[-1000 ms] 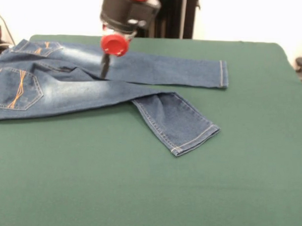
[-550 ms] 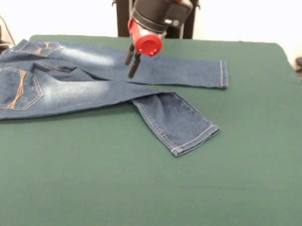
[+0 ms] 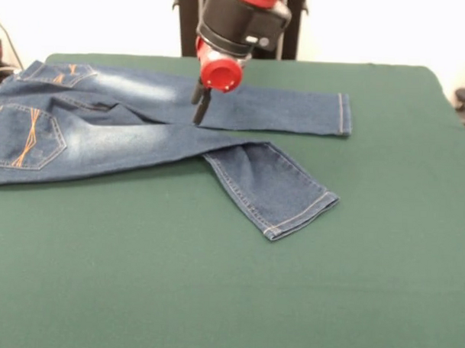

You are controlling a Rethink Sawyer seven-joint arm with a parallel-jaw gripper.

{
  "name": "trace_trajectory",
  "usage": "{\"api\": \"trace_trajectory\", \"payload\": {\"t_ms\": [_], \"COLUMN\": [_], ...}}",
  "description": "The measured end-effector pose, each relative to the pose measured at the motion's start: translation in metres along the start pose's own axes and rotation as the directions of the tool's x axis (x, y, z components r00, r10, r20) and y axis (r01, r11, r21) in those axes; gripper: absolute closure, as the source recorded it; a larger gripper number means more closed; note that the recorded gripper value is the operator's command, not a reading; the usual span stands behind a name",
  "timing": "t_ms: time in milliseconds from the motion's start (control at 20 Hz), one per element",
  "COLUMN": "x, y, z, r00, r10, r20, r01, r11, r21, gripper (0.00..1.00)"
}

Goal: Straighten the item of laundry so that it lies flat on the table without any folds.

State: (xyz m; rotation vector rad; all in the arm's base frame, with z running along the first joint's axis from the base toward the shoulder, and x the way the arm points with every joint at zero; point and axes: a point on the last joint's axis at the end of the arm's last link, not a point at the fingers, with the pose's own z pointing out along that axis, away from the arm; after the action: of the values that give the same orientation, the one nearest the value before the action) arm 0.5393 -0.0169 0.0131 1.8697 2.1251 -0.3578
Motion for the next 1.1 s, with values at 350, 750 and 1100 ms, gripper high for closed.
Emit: {"api": "trace_trajectory", "payload": {"t_ms": [350, 750, 1100], "x": [0.016, 0.069, 0.094], "y": [-0.004, -0.008, -0.015], "z": [-0.021, -0.048, -0.058], "r00": [1.0, 0.993, 0.988], "r10": [-0.023, -0.12, -0.15], "r20": [0.002, -0.006, -0.043], "r01": [0.023, 0.12, 0.151], "r11": [1.0, 0.993, 0.988], "r21": [-0.014, -0.011, 0.029], "gripper": [0.0, 0.0, 0.0]}}
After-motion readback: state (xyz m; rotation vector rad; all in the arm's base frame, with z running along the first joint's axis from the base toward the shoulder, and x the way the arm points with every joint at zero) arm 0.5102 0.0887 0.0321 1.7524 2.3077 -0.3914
